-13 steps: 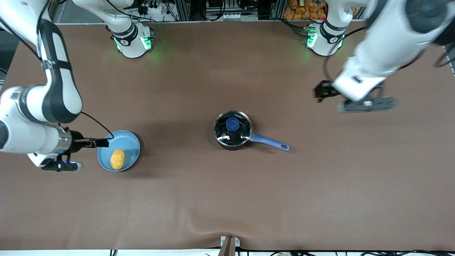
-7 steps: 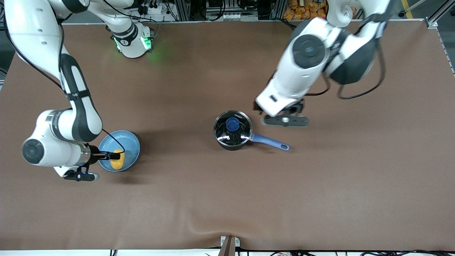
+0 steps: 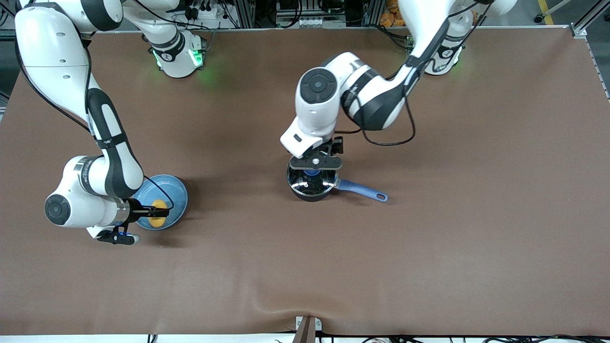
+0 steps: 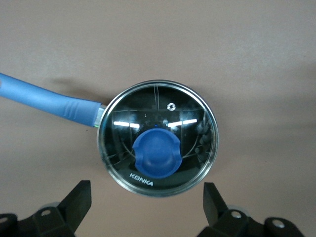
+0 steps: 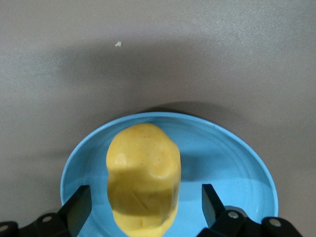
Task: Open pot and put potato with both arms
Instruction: 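Grasp the potato with the right gripper while the left gripper grasps the knob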
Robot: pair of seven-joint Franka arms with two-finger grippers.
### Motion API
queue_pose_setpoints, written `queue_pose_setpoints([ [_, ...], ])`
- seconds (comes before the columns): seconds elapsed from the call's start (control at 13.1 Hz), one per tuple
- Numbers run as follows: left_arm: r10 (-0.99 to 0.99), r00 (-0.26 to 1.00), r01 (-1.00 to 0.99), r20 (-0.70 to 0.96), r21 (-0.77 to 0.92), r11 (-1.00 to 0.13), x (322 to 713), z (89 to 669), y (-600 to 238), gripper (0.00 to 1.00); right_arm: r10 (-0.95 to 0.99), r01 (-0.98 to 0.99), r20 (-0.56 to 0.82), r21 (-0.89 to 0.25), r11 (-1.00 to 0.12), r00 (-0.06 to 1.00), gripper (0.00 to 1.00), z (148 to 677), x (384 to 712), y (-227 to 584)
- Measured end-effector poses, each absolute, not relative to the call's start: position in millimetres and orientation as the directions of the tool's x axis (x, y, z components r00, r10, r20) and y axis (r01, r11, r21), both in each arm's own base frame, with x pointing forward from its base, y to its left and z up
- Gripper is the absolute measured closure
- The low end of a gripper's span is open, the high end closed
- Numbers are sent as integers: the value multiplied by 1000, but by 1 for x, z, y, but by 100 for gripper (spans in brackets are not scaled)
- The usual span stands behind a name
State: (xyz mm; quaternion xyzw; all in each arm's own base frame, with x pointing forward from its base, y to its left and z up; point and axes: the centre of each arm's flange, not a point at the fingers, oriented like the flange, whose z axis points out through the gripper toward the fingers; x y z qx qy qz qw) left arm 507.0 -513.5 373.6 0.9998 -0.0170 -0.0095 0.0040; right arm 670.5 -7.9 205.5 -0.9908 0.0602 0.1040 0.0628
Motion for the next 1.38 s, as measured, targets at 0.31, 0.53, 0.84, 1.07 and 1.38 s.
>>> queue_pose_setpoints([
  [0.31,-8,1000,-8,-16,11,-1000,509,345,-523,0,-107,-133,-214,-114,-985,971,41,205,671,-8],
  [0.53,-13,1000,-13,-6,18,-1000,509,332,-528,0,-101,-127,-205,-117,-985,973,45,209,673,-7],
  [0.84,-22,1000,-22,0,5,-1000,511,323,-527,0,-63,-87,-178,-132,-987,982,45,248,684,0],
  [1.07,-25,1000,-25,-6,-4,-1000,511,316,-527,0,-25,-51,-173,-145,-988,985,45,297,683,20],
  [1.38,-23,1000,-24,-12,-11,-1000,512,306,-526,0,-41,-67,-189,-137,-988,981,45,328,674,71],
])
